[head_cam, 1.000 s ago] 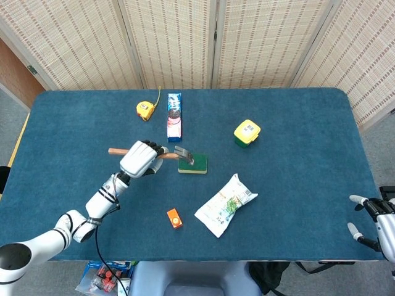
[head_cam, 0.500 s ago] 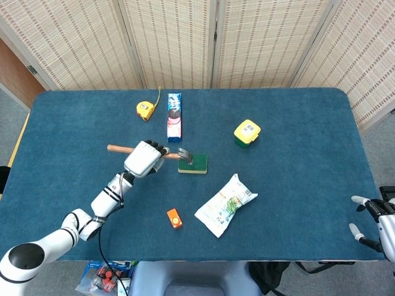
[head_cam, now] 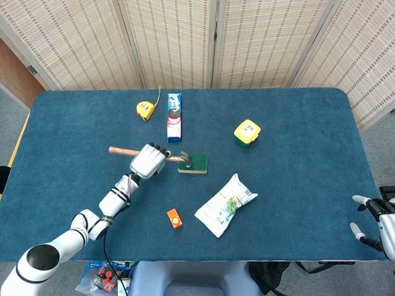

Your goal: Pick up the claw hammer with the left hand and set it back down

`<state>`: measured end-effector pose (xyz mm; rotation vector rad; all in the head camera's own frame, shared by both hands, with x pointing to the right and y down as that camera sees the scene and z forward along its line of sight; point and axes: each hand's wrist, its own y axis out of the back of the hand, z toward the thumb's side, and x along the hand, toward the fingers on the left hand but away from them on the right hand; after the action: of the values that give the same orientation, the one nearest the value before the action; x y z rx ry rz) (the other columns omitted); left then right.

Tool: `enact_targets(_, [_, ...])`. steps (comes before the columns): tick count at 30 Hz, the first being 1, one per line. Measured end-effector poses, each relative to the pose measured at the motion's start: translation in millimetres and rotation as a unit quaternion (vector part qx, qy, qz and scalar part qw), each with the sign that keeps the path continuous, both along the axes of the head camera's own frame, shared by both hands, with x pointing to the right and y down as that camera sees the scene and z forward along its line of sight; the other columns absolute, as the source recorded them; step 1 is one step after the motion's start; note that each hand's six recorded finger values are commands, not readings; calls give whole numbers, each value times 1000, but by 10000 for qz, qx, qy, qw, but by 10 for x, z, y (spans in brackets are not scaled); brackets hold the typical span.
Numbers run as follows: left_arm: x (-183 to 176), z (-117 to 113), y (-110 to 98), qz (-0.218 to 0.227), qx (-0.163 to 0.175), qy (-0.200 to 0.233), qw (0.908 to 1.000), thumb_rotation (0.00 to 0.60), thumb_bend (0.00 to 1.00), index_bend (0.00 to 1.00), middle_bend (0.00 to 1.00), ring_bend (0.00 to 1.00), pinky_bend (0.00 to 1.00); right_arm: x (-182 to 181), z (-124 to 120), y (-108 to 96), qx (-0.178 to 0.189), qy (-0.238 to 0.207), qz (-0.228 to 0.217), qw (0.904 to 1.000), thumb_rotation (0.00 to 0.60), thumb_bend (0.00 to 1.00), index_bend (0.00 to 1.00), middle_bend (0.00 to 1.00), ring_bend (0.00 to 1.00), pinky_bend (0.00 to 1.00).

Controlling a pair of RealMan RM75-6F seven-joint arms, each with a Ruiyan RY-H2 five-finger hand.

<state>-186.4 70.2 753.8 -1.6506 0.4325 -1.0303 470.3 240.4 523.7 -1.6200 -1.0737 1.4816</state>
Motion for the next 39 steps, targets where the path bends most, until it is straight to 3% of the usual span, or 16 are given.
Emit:
enact_targets(6, [-34, -17, -41, -47, 98, -27, 9999, 600, 610, 670, 822, 851, 1000, 13, -18, 9, 23, -10, 30, 10000, 600, 282, 272, 432, 265, 281])
enact_targets(11, [-74, -127, -118, -602, -100, 621, 9962, 600, 611, 670, 821, 851, 1000, 8, -8, 14, 15, -30, 15, 10000, 600, 283, 272, 432, 265, 281])
enact_targets(14, [-125, -212, -174, -753, -45, 823, 9937, 600, 610, 670, 822, 849, 1000, 4, -3, 11, 19, -37, 5, 10000, 600, 282, 272, 432, 265, 281])
enact_targets(30, [-43, 23, 50, 46, 87, -2, 10000, 600, 610, 670, 821, 844, 1000, 16, -10, 14, 24, -18, 53, 10000, 600, 282, 272, 432, 265, 280])
enact_targets(34, [-85, -48, -4, -109, 94, 212, 9997, 600, 610, 670, 822, 843, 1000, 11, -14, 12, 58, -41, 55, 10000, 600, 282, 272, 432, 265, 280])
enact_targets(39, [-265, -246, -170, -654, 75, 765, 9949, 600, 610, 670, 822, 842, 1000, -14, 13, 6, 36, -75, -1, 10000, 600, 282, 272, 432, 266, 281])
